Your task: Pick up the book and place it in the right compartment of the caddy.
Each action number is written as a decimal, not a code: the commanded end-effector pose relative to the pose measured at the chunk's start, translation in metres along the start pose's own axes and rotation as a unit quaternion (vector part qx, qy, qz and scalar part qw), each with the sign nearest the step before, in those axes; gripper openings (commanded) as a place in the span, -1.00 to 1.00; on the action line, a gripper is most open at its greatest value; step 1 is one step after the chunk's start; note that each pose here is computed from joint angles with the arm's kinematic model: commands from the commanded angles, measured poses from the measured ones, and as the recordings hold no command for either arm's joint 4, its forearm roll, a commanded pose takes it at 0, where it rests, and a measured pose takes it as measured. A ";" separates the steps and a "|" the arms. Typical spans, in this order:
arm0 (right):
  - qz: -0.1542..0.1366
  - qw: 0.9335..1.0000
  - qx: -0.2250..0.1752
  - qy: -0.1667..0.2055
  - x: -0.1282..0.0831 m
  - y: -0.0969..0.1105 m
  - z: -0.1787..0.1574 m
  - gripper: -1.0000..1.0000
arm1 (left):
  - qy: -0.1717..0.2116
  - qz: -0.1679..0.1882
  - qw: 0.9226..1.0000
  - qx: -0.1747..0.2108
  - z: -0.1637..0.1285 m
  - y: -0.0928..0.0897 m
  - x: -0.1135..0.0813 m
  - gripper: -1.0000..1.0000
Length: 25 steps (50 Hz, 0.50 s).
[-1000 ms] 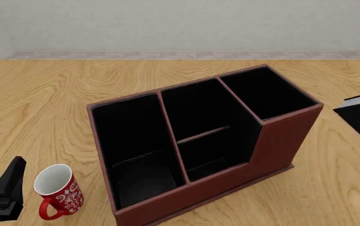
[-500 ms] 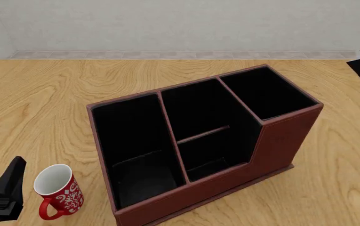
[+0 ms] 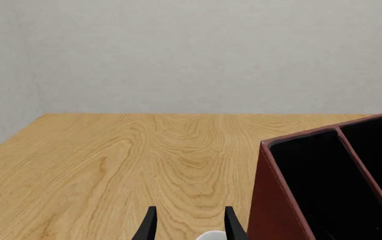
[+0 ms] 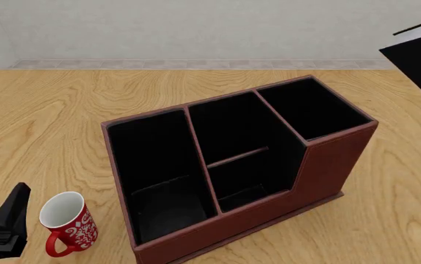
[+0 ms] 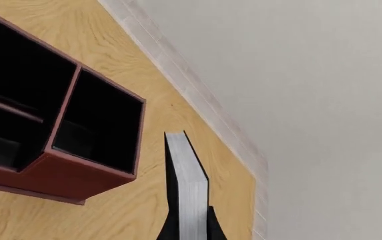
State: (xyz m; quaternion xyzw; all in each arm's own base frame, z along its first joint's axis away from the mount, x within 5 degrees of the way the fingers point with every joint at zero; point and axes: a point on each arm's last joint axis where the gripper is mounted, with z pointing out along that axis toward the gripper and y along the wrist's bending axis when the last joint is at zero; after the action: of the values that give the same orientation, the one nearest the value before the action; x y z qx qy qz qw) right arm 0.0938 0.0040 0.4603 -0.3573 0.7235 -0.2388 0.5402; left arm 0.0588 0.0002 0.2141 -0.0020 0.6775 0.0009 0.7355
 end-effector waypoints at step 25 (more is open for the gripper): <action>-0.068 0.992 -0.100 -0.037 -0.034 0.000 0.033 -1.00 | 0.000 0.000 1.000 0.000 0.000 0.000 0.000 1.00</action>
State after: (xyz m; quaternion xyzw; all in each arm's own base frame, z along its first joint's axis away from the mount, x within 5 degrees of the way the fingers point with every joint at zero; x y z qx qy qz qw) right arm 0.1202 0.0234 0.4672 -0.4447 0.7050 -0.1994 0.5152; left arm 0.0586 0.0002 0.2140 -0.0019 0.6775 0.0009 0.7355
